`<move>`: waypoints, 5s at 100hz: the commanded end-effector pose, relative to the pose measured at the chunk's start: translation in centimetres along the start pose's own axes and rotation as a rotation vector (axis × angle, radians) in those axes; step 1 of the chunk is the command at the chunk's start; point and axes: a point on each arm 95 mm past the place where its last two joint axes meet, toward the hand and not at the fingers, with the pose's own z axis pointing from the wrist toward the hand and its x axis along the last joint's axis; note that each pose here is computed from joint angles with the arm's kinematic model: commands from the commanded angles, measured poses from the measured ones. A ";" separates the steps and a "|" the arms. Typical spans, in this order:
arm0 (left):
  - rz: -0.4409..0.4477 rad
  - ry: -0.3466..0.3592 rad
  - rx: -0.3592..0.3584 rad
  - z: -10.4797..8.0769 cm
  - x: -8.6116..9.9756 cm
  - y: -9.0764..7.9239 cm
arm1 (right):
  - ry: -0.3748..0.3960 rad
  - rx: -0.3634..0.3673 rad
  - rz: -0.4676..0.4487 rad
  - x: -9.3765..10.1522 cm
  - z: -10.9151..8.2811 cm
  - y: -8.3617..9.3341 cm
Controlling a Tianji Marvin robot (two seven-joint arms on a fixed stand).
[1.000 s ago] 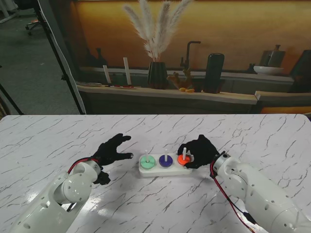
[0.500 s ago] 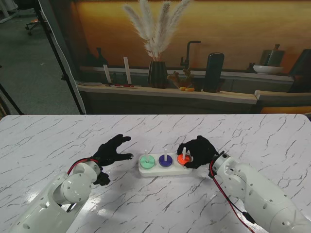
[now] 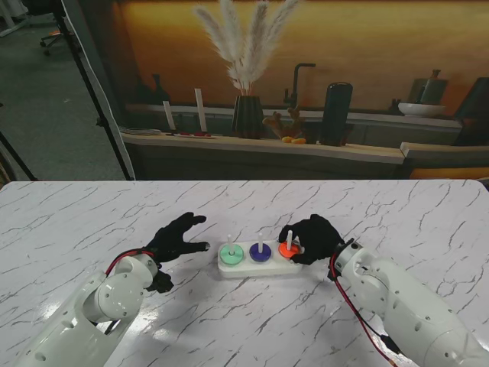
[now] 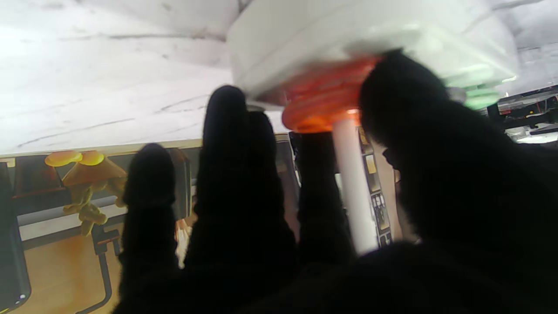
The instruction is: Move the three rings of the Hanoi Tower from the left rod to the right rod
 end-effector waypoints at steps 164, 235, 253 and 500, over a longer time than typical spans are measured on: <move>-0.022 0.003 -0.006 -0.4 -0.2 0.3 | 0.181 -0.168 -0.042 1.7 2.3 11.0; -0.028 -0.045 0.034 -1.1 -1.6 -0.5 | 0.257 -0.123 0.042 4.5 4.8 7.8; -0.029 -0.045 0.034 -1.2 -1.6 -0.5 | 0.261 -0.118 0.046 4.9 4.5 7.0; -0.040 -0.053 0.032 -1.1 -1.6 -0.4 | 0.242 -0.050 0.074 4.8 2.8 4.6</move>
